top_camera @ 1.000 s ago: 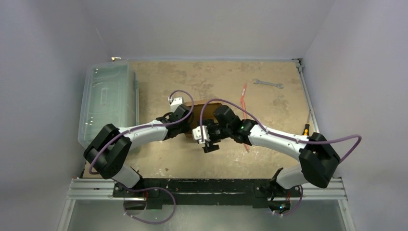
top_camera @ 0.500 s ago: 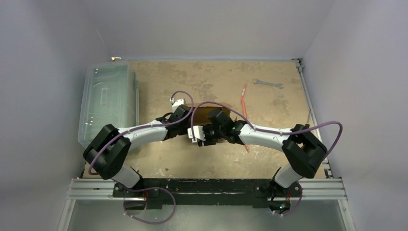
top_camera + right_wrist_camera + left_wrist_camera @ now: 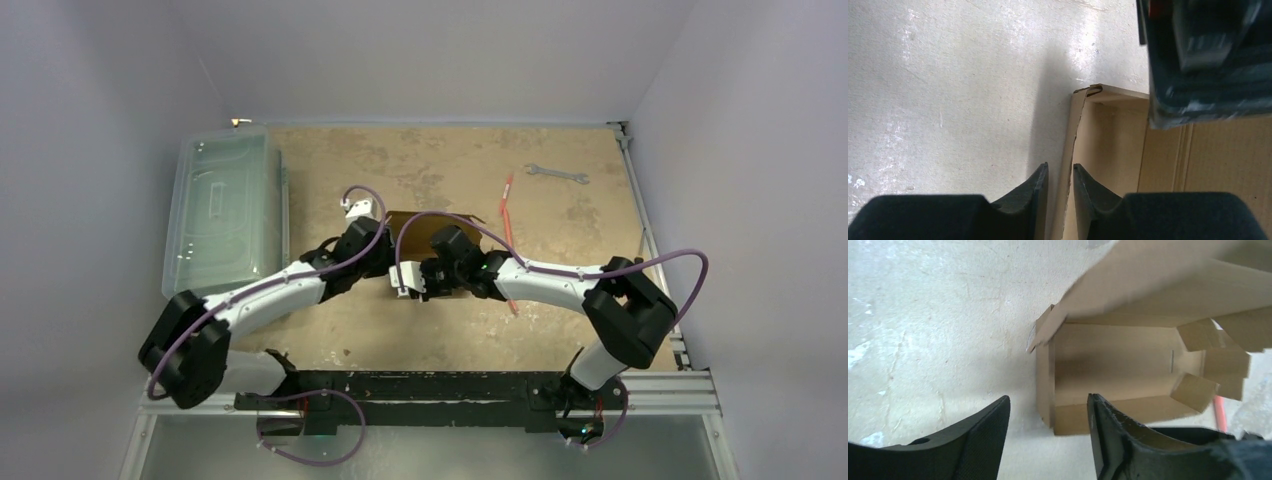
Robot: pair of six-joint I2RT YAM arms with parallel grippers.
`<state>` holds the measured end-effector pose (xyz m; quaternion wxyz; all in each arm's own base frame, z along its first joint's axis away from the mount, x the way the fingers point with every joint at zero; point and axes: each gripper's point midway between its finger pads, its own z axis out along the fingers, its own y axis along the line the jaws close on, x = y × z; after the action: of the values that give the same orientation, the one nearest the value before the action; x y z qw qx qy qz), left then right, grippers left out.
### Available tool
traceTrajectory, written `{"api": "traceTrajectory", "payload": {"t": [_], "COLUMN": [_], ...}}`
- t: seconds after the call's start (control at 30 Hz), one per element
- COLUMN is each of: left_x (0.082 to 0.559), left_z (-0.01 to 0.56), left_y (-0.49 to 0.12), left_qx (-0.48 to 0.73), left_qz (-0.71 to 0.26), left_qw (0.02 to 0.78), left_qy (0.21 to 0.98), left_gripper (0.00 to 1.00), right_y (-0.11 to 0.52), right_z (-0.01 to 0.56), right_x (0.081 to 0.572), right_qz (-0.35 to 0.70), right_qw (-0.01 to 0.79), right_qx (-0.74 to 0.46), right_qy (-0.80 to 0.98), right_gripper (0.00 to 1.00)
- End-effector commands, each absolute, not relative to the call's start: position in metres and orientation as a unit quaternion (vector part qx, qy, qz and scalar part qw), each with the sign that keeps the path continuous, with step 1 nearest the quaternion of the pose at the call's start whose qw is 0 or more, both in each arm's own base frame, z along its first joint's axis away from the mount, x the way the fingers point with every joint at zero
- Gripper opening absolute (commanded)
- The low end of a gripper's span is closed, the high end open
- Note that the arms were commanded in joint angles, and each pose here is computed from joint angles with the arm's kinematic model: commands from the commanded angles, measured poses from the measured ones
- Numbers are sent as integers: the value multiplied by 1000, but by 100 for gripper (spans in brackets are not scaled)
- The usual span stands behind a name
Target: Fold the paper box
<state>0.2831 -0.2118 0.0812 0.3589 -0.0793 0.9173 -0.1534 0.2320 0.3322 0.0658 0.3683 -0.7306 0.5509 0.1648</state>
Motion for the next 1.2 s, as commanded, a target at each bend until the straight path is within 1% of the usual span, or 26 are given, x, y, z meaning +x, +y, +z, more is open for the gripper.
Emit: {"api": "traceTrajectory", "payload": {"t": [0.0, 0.17, 0.3, 0.5, 0.63, 0.73, 0.87, 1.0, 1.17], "left_x": [274, 257, 252, 269, 280, 283, 291, 302, 307], "left_z": [105, 114, 108, 111, 131, 136, 134, 131, 116], "left_y": [-194, -181, -173, -175, -194, -203, -202, -199, -197], "left_qx": [-62, -74, -90, -89, -47, -17, 0, 18, 28], "left_qz": [-163, -219, -267, -319, -362, -374, -356, -327, -305], "left_qw": [407, 455, 480, 490, 516, 528, 546, 566, 561], "left_qy": [896, 860, 831, 807, 775, 763, 759, 756, 769], "left_gripper": [60, 65, 68, 70, 69, 69, 68, 64, 64], "right_y": [339, 336, 332, 324, 317, 315, 315, 314, 315], "right_z": [75, 72, 70, 69, 69, 69, 69, 70, 76], "right_x": [240, 242, 239, 237, 237, 236, 233, 232, 234], "right_qz": [162, 162, 162, 161, 161, 164, 172, 176, 187], "right_qw": [386, 382, 374, 365, 358, 352, 346, 342, 346], "right_qx": [-719, -719, -729, -741, -747, -750, -754, -756, -745], "right_qy": [555, 558, 550, 540, 537, 536, 532, 530, 540], "right_gripper": [25, 17, 8, 0, 0, 0, 0, 0, 0]}}
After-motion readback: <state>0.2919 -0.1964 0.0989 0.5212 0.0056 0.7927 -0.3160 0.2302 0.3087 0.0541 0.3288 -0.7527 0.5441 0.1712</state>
